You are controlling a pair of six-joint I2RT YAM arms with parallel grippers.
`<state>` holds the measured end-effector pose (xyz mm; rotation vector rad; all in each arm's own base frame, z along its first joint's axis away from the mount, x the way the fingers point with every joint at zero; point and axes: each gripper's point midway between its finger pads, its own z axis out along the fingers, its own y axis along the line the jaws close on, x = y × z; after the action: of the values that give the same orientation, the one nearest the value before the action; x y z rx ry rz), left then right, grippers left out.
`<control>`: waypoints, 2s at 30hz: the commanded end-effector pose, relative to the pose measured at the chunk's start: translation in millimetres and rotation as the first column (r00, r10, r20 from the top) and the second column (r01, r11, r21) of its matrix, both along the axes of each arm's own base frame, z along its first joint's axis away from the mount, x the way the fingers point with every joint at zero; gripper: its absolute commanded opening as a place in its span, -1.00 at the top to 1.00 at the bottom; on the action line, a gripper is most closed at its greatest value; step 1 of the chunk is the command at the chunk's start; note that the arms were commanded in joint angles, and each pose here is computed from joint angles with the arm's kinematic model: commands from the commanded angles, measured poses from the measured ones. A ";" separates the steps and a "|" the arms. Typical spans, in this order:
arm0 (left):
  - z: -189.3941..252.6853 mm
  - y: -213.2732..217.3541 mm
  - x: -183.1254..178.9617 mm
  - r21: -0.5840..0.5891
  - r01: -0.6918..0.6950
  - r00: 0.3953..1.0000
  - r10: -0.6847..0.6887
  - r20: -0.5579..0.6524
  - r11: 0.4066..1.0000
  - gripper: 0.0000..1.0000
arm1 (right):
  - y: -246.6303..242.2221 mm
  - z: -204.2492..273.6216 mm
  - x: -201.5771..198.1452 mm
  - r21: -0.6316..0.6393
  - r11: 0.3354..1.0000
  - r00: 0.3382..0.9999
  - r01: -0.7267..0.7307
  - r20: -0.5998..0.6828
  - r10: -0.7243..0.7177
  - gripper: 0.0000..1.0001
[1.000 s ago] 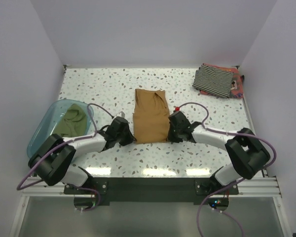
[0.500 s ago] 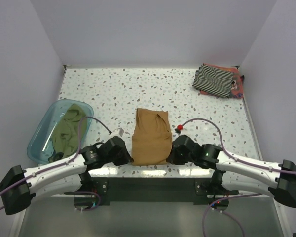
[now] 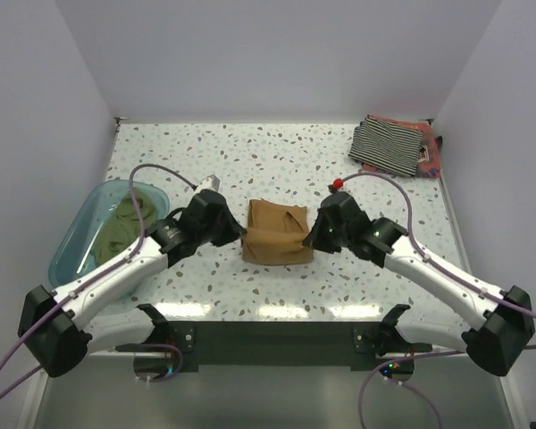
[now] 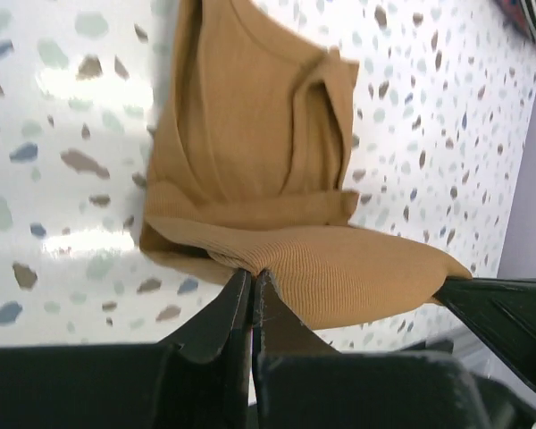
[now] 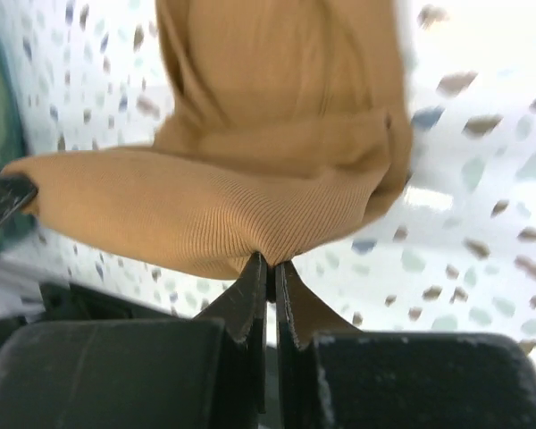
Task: Fold and stack the tank tops
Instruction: Fold the tank top
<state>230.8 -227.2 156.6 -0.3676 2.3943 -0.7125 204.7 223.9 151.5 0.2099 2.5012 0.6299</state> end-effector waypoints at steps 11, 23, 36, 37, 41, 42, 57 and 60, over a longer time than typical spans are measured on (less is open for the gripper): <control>-7.9 -17.6 212.6 -0.019 -0.029 0.994 0.030 0.104 0.999 0.17 | -23.7 -29.9 197.9 -0.028 0.999 0.997 0.027 -0.071 -0.029 0.04; -32.4 13.3 215.4 0.043 -0.100 0.994 0.097 0.058 0.994 0.23 | -36.1 -19.1 187.6 -0.144 0.988 0.998 0.056 0.004 -0.056 -0.08; -118.6 -9.1 137.2 0.089 0.002 0.998 0.004 -0.063 0.996 0.75 | -15.2 -119.4 100.8 -0.177 0.984 0.989 -0.003 -0.147 -0.024 0.31; -122.6 -9.7 132.9 0.088 0.002 0.997 0.004 -0.073 0.996 0.81 | -17.8 -125.1 97.8 -0.186 0.983 0.987 0.000 -0.158 -0.030 0.33; -133.0 -18.0 108.1 0.083 0.012 0.995 -0.004 -0.100 0.997 0.87 | -27.3 -134.4 94.5 -0.218 0.976 0.984 0.007 -0.170 -0.045 0.35; -136.8 -17.6 100.9 0.086 0.003 0.993 0.007 -0.116 0.996 0.88 | -29.4 -134.4 96.5 -0.220 0.975 0.984 0.012 -0.170 -0.051 0.35; -106.6 -86.5 45.3 -0.044 0.048 0.993 -0.052 -0.102 0.998 0.79 | -33.6 -71.4 246.7 -0.290 0.957 0.999 -0.015 -0.034 0.005 0.02; -110.5 -71.1 46.1 0.019 0.033 0.994 -0.030 -0.107 0.999 0.75 | -41.7 -51.6 252.2 -0.310 0.951 1.000 -0.003 0.021 0.010 -0.16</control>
<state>262.2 -304.1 33.0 -0.3599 2.5550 -0.7378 455.5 195.5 67.4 0.1412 2.5773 0.2964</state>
